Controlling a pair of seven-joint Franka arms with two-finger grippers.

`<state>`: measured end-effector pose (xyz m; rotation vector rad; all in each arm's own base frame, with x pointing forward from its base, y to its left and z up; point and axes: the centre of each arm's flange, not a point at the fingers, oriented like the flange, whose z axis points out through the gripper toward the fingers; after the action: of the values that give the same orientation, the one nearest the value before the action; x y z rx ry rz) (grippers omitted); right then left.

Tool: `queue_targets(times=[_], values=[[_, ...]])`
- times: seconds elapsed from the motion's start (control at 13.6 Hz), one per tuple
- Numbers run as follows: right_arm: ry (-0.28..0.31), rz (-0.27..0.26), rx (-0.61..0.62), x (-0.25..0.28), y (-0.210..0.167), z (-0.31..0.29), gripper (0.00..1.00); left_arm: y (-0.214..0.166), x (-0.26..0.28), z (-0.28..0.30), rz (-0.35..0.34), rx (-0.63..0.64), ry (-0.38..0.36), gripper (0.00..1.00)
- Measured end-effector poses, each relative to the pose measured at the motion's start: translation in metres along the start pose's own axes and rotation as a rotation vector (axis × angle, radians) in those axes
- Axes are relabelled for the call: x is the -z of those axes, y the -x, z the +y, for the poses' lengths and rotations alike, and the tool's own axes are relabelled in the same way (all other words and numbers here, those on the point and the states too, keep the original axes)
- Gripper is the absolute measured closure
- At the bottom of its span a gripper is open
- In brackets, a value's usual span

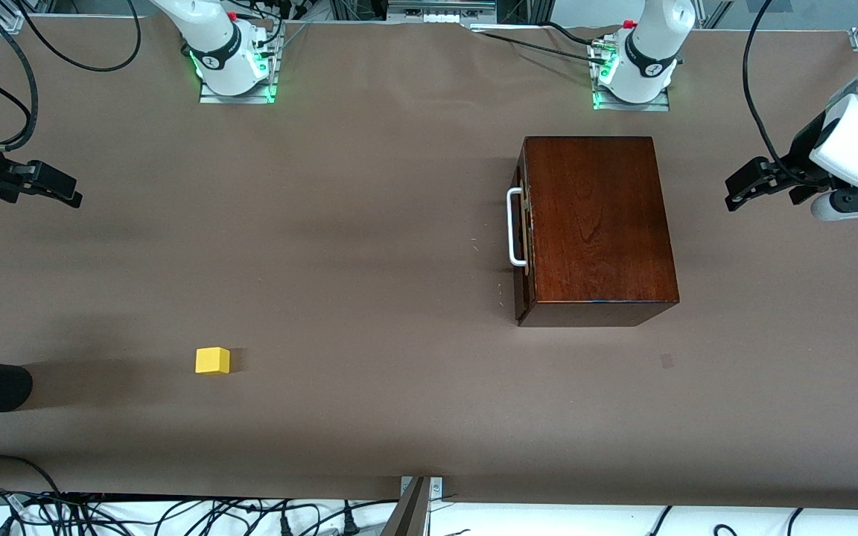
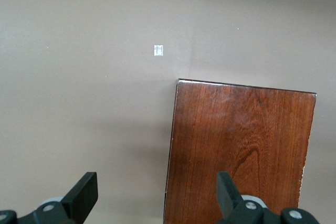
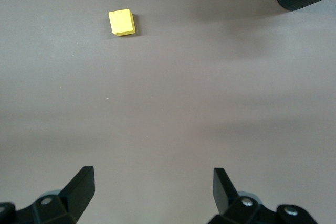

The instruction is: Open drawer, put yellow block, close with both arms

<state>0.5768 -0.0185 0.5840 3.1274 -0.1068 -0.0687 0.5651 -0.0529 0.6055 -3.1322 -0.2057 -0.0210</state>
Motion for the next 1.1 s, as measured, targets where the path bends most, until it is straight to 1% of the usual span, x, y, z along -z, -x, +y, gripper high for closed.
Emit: queue_targets(times=[1.1], values=[[0.0, 0.0, 0.0, 0.0, 0.0, 0.0, 0.0, -0.0012, -0.0025, 0.001, -0.004, -0.002, -0.002, 0.0]])
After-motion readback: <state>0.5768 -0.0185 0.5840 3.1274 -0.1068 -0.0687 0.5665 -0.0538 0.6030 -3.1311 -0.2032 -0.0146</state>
